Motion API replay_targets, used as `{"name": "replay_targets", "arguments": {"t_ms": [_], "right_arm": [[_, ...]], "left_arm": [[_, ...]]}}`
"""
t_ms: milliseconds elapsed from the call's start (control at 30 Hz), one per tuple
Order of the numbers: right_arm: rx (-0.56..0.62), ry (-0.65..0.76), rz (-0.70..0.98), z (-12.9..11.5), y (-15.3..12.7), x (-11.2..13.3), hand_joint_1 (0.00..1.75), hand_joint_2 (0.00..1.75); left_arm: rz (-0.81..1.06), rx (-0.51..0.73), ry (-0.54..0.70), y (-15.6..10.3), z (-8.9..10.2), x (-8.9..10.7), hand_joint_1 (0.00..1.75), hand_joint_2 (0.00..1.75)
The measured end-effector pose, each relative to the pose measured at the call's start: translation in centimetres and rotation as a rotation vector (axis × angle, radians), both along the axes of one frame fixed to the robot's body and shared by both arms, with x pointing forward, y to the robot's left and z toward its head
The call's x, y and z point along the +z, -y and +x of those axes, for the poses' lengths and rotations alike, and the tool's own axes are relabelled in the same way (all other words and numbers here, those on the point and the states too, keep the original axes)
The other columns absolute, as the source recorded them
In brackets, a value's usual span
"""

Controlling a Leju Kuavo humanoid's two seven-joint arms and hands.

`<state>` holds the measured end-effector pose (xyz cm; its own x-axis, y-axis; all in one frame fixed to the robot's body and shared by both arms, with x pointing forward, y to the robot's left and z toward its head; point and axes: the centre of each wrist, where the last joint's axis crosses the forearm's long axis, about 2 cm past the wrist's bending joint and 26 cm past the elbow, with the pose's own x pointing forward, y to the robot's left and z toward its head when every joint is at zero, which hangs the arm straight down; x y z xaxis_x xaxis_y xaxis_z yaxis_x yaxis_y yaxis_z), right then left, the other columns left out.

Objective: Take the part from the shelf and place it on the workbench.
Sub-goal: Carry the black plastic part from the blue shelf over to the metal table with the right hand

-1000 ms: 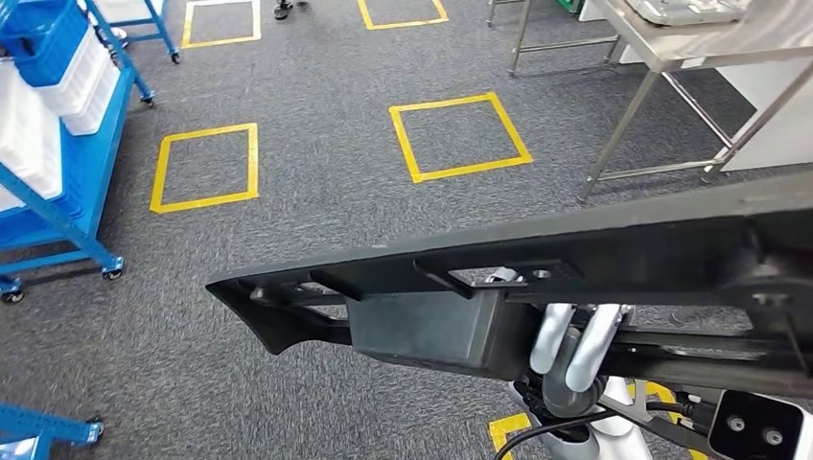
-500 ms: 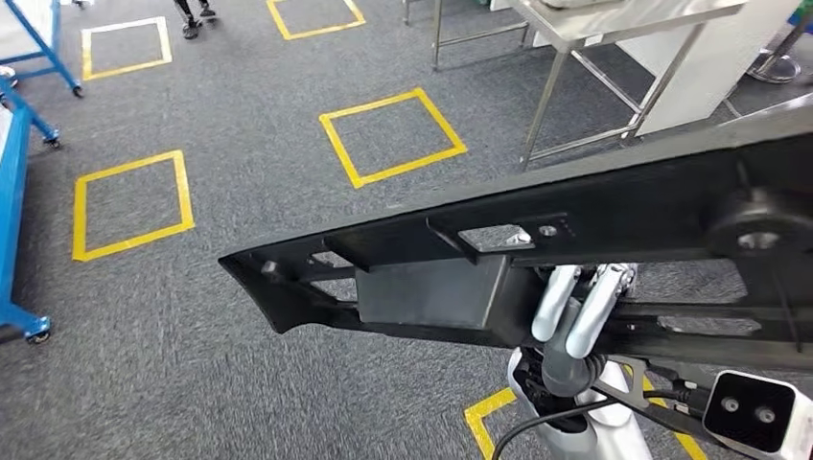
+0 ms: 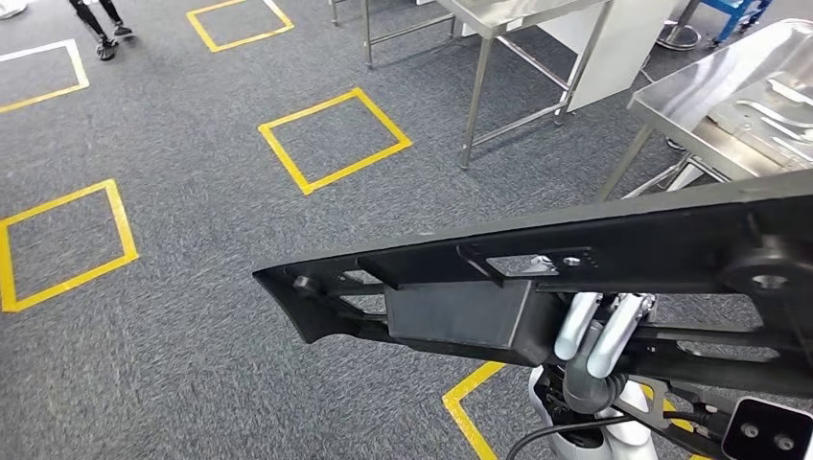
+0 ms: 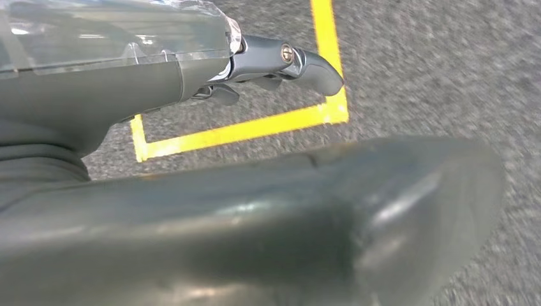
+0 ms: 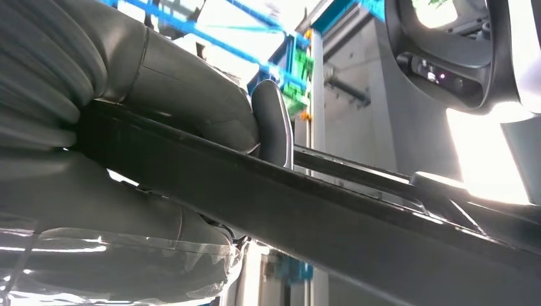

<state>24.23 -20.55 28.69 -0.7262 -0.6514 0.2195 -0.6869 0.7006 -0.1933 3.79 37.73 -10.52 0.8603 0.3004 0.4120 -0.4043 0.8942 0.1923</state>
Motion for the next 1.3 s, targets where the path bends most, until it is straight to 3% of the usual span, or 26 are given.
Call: {"name": "replay_targets", "arguments": {"t_ms": [633,1300], "right_arm": [[-0.019,-0.005,0.036,-0.1,-0.1,0.2,1.75,1.75],[-0.100,0.019,0.003,-0.2,0.7,0.5,1.75,1.75]], "left_arm": [[-0.009,-0.021,0.057,-0.3,0.7,0.1,0.00,0.00],[-0.025,-0.054,0.056,0.6,0.0,-0.1,0.00,0.00]]}}
